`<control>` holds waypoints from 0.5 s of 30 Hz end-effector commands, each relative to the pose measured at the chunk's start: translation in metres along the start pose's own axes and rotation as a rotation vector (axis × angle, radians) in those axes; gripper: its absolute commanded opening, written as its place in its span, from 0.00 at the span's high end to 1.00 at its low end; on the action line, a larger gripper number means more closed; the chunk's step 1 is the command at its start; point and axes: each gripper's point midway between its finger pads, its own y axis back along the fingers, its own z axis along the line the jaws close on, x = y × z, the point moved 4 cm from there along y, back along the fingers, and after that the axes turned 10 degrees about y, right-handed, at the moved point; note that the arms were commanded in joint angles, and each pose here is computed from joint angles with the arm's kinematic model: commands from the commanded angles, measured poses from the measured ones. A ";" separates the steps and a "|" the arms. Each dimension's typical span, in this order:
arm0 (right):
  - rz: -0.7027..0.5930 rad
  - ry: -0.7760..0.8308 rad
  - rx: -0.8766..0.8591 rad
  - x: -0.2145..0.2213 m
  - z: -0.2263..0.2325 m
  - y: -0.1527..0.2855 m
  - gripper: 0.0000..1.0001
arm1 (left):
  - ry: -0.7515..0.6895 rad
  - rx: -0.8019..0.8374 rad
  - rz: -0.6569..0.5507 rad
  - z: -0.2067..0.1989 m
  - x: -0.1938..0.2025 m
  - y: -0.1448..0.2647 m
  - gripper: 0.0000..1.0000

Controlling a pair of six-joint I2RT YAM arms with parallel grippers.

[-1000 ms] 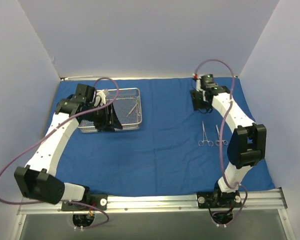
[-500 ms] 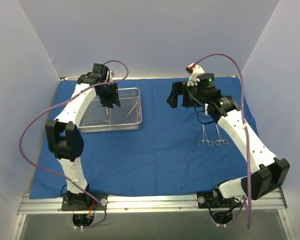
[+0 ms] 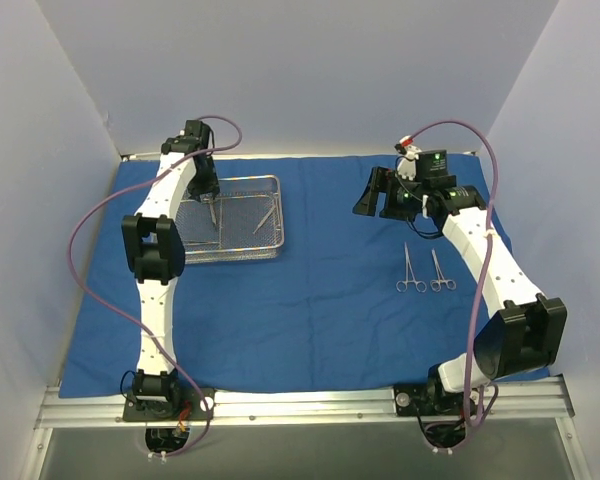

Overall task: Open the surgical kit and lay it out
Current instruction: Pick up the medical item from the container.

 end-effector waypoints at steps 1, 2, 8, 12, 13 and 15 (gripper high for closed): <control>-0.008 0.036 -0.031 -0.009 0.009 0.011 0.23 | 0.043 -0.036 -0.042 0.008 -0.016 -0.009 0.51; 0.017 0.032 -0.016 -0.006 0.006 0.012 0.23 | 0.054 -0.038 -0.034 0.008 -0.015 -0.015 0.51; 0.045 0.056 0.024 -0.010 -0.007 0.013 0.25 | 0.078 -0.033 0.004 0.000 -0.002 -0.047 0.53; 0.053 0.054 0.025 -0.010 -0.010 0.010 0.25 | 0.080 -0.031 0.005 -0.004 0.004 -0.054 0.53; 0.056 0.054 0.019 -0.010 -0.009 0.009 0.25 | 0.080 -0.035 0.011 -0.003 0.005 -0.055 0.53; 0.059 0.054 0.016 -0.010 -0.010 0.007 0.25 | 0.082 -0.047 0.020 -0.002 0.008 -0.059 0.53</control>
